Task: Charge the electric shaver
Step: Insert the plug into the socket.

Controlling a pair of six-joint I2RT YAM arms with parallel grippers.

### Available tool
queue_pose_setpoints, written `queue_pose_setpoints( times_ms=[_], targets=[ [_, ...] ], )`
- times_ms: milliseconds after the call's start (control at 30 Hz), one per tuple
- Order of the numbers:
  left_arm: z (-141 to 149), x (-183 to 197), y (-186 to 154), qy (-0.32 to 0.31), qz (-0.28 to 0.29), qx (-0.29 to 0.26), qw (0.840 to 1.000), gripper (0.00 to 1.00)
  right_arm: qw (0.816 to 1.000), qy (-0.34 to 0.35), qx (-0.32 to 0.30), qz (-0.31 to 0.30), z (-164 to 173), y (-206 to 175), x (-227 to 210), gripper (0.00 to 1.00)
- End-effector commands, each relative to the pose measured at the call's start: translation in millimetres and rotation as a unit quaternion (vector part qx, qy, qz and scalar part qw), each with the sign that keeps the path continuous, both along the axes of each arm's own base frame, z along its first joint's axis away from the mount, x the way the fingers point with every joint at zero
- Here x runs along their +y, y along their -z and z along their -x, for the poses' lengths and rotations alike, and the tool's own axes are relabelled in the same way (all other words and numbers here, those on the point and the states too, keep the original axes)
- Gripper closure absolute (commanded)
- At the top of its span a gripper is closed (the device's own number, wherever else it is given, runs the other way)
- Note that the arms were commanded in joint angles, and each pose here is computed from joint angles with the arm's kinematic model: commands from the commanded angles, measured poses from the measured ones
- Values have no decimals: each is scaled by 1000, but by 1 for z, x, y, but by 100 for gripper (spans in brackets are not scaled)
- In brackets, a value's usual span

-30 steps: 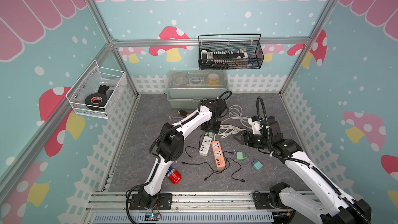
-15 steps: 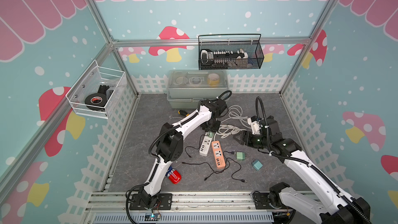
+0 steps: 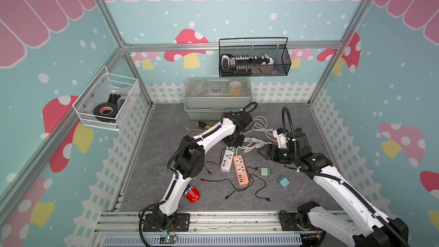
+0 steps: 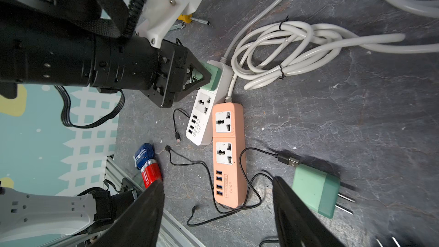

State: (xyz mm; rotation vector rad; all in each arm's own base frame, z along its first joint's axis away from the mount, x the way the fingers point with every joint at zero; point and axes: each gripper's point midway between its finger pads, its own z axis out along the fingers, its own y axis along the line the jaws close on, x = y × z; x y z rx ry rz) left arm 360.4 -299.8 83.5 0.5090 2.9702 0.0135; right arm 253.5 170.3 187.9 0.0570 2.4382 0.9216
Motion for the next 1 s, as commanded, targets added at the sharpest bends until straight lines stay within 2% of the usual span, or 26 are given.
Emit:
queue_pose_setpoints(
  times_ms=[0,100,133,333,600,967],
  targets=[
    [-2,-1,9,1,-7,1,1000,88,1000,-1,-3,-4,3,0,0,29],
    [0,2,14,-1,-13,8,1000,99,1000,-1,-5,-4,3,-1,0,29],
    [1,2,17,-3,-11,14,1000,100,1000,-1,-4,-4,4,0,0,29],
    [-3,10,27,-23,-1,41,999,100,1000,-3,-3,-6,4,-1,1,29],
    [-2,18,48,-39,-23,78,996,100,1000,-6,-5,-4,3,0,1,29],
    [-1,27,71,-53,-59,87,993,100,1000,-5,-5,-3,-1,3,2,29]
  ],
)
